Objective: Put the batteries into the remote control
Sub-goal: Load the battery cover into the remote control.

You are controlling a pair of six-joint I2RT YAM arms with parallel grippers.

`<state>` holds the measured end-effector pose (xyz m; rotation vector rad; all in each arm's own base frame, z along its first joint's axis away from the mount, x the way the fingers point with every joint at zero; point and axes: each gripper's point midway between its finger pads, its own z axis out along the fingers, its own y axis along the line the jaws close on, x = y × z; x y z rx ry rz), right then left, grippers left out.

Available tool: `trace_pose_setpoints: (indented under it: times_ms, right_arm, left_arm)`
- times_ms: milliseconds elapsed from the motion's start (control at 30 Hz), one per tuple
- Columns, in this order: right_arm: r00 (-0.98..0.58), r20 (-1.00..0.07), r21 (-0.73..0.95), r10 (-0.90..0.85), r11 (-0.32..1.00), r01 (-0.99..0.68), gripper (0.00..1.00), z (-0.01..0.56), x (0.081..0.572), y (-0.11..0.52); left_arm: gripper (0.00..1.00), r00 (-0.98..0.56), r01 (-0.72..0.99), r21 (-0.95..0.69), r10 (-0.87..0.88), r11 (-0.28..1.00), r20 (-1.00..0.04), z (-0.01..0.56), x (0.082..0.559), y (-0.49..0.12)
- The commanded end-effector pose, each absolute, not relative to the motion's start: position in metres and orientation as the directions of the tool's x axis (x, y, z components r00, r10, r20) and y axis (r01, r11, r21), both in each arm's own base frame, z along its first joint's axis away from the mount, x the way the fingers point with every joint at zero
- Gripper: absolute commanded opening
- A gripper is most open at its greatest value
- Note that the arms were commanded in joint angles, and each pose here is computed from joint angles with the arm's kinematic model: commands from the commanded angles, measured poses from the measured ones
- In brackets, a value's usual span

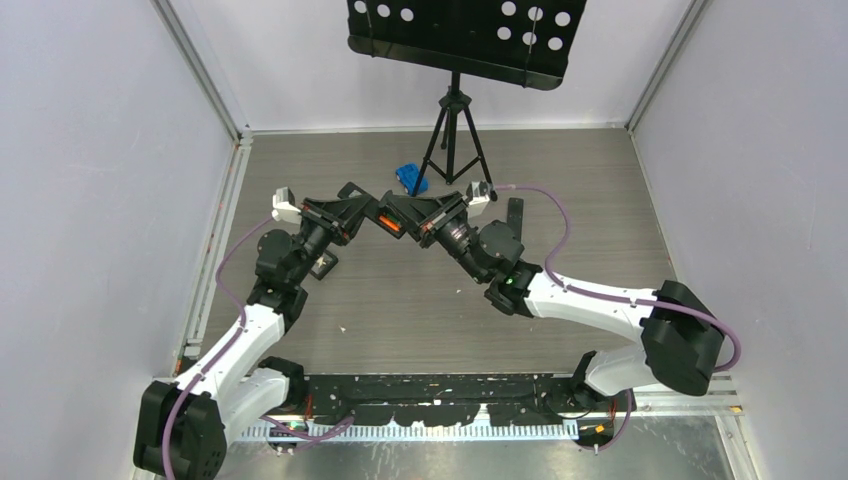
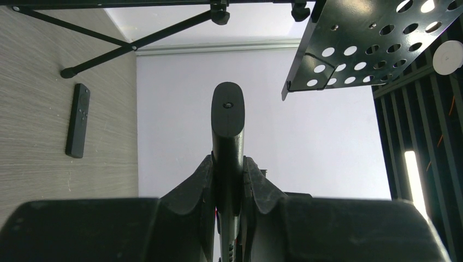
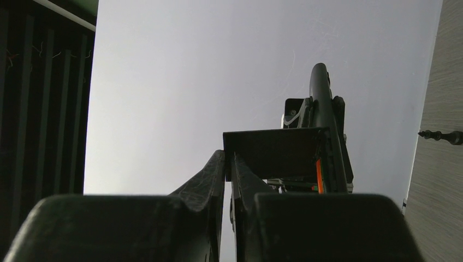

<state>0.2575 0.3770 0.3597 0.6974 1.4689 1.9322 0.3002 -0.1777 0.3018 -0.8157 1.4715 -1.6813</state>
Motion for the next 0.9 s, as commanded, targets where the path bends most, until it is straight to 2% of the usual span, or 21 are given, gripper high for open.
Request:
trace_pose_setpoints:
  times_ms: [0, 300, 867]
  right_arm:
    - [-0.649, 0.035, 0.977, 0.760, -0.161, -0.136, 0.16, 0.349, 0.258, 0.369]
    - [-0.642, 0.022, 0.985, 0.766, -0.127, -0.118, 0.23, 0.339, 0.255, 0.364]
    - [-0.624, -0.003, 0.989, 0.782, -0.088, -0.115, 0.23, 0.332, 0.250, 0.349]
  left_arm:
    - [0.00, -0.528, 0.238, -0.964, -0.849, -0.116, -0.028, 0.342, 0.293, -0.178]
    - [0.00, -0.521, 0.217, -0.970, -0.853, -0.108, -0.022, 0.338, 0.296, -0.177]
    - [0.00, -0.508, 0.152, -0.985, -0.861, -0.082, -0.007, 0.321, 0.305, -0.178]
